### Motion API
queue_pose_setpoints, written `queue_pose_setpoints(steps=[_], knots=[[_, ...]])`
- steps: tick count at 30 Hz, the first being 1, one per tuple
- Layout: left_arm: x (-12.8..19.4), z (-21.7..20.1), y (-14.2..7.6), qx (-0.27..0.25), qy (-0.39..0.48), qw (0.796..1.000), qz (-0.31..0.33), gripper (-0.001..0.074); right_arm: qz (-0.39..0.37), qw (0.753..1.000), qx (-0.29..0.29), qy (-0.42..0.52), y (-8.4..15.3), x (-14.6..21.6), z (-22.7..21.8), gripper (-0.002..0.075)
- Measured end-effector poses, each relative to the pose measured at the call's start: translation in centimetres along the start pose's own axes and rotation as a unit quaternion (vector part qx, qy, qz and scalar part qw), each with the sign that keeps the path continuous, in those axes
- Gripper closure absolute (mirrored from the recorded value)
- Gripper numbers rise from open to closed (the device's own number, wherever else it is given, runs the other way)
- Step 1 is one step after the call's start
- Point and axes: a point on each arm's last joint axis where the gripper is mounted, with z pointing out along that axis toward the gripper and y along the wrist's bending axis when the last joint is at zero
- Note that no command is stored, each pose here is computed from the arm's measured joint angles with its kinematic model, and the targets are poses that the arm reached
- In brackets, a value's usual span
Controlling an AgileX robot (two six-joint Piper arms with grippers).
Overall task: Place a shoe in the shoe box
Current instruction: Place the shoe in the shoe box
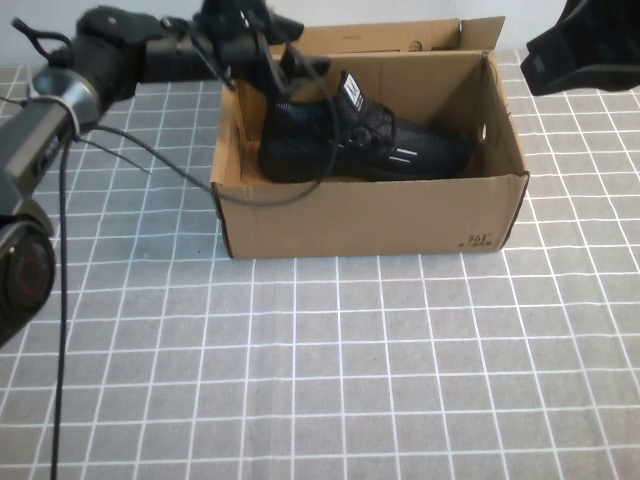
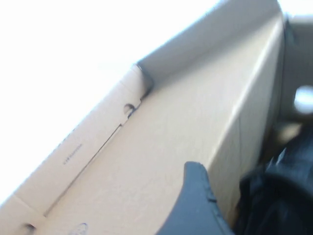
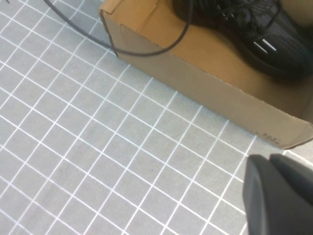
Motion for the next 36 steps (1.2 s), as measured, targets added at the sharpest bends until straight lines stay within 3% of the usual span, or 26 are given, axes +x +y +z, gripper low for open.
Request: queue_pose_setpoints(steps=[4, 7, 11, 15, 17, 27, 30, 36], knots=[[-2.6, -2.0, 0.5, -0.014, 0.003, 0.994, -0.112, 0.0300, 0.000, 1.000, 0.000, 0.000, 0.0, 0.0, 0.0, 0.0742], [-4.7, -3.8, 0.4, -0.015, 0.025, 0.988, -0.150, 0.0358, -0.001, 1.000, 0.003, 0.000, -0.1, 0.0, 0.0, 0.0742], [-6.8, -4.8, -1.1, 0.026, 0.060, 0.981, -0.183, 0.0392, -0.005, 1.000, 0.006, 0.001, -0.1, 0.0, 0.0, 0.0742], [-7.5, -4.6, -2.3, 0.046, 0.083, 0.951, -0.296, 0.0398, -0.009, 1.000, 0.007, 0.009, -0.2, 0.3, 0.4, 0.0742], [-7.5, -4.3, -2.8, 0.041, 0.099, 0.940, -0.323, 0.0399, -0.009, 1.000, 0.007, 0.013, -0.2, 0.4, 0.7, 0.0742], [-8.4, -0.2, -7.0, 0.008, 0.168, 0.949, -0.265, 0.0400, -0.021, 1.000, 0.007, 0.018, -0.3, 0.5, 1.0, 0.0742], [-7.2, 0.7, -7.0, 0.001, 0.181, 0.947, -0.265, 0.0393, -0.021, 1.000, 0.007, 0.017, -0.3, 0.5, 1.0, 0.0742], [-4.8, 2.4, -6.8, -0.019, 0.185, 0.945, -0.268, 0.0297, -0.024, 1.000, 0.007, 0.017, -0.3, 0.5, 1.0, 0.0742]])
